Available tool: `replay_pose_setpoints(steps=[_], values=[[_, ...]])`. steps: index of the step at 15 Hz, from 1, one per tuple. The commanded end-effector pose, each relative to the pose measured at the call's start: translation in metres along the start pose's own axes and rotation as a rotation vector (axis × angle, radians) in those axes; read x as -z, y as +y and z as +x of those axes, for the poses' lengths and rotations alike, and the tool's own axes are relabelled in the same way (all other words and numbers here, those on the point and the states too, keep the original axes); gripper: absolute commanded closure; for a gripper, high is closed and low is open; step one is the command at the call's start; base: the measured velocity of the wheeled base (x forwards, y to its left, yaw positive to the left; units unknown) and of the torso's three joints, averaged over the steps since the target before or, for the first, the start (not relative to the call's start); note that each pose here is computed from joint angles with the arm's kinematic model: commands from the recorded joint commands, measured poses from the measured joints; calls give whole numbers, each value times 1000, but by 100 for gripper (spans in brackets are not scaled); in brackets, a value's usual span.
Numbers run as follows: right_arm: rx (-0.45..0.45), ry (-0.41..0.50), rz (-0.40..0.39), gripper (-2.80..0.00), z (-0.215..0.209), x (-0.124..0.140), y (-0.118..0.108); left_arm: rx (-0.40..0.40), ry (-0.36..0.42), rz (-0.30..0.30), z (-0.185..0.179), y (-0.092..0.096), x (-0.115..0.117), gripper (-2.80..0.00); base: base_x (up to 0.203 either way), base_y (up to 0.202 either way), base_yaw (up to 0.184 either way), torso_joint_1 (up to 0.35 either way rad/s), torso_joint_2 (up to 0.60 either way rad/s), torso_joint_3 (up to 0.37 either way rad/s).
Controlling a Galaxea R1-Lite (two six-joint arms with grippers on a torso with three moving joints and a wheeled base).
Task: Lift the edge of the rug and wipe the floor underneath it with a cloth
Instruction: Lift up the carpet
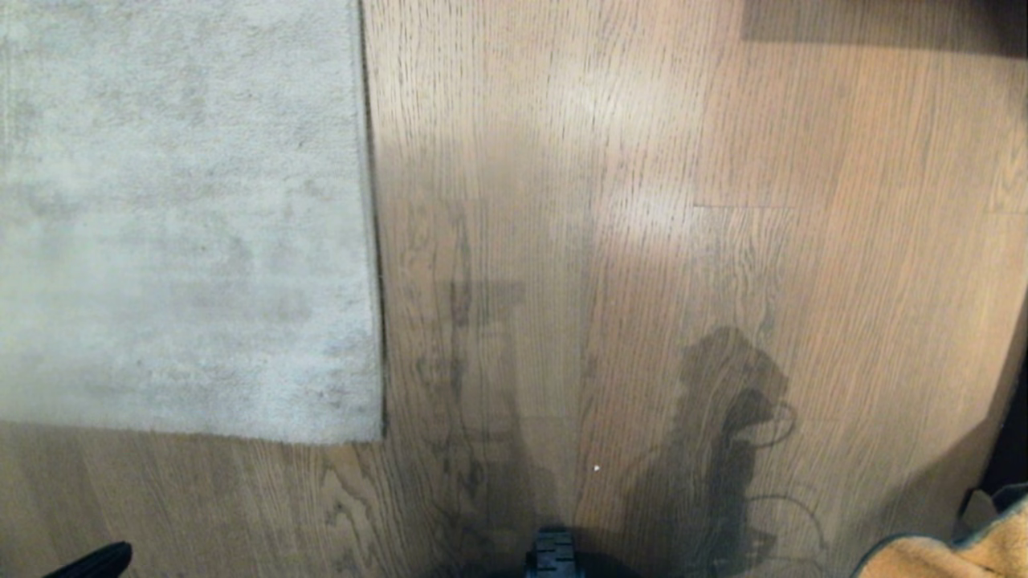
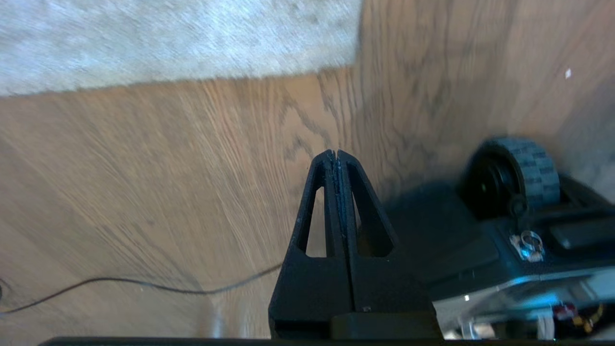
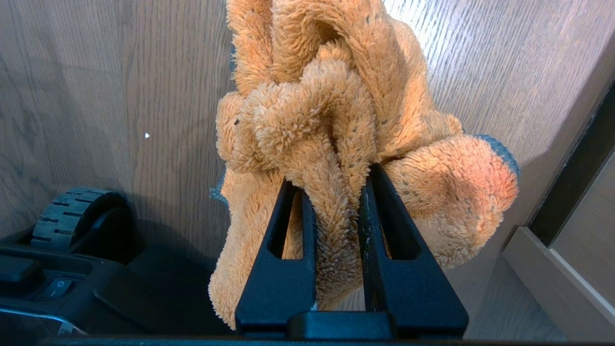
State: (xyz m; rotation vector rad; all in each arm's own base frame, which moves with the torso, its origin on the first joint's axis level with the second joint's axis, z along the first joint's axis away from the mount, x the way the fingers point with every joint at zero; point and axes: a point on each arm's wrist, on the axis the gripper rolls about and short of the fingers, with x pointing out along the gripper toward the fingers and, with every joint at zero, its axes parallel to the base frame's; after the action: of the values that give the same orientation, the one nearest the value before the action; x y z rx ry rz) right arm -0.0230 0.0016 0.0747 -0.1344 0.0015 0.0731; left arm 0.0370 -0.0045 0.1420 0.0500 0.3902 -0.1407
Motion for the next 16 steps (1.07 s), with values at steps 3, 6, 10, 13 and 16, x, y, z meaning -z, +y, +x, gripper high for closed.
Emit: replay_pose_setpoints(steps=[3,6,10,13,16], values=[[-1,1,0,0,0,0,0,18,68,4,10,0,-1,0,0,0,0,0,0,0],[-1,1,0,0,0,0,0,19,94,4,14,0,-3,0,0,0,0,0,0,0],[-1,1,0,0,0,0,0,21,121,4,20,0,-8,0,0,0,0,0,0,0],[-1,1,-2,0,0,0,0,30,156,7,28,0,-13,0,0,0,0,0,0,0],[-1,1,0,0,0,0,0,53,191,18,38,-2,-19,0,0,0,0,0,0,0]])
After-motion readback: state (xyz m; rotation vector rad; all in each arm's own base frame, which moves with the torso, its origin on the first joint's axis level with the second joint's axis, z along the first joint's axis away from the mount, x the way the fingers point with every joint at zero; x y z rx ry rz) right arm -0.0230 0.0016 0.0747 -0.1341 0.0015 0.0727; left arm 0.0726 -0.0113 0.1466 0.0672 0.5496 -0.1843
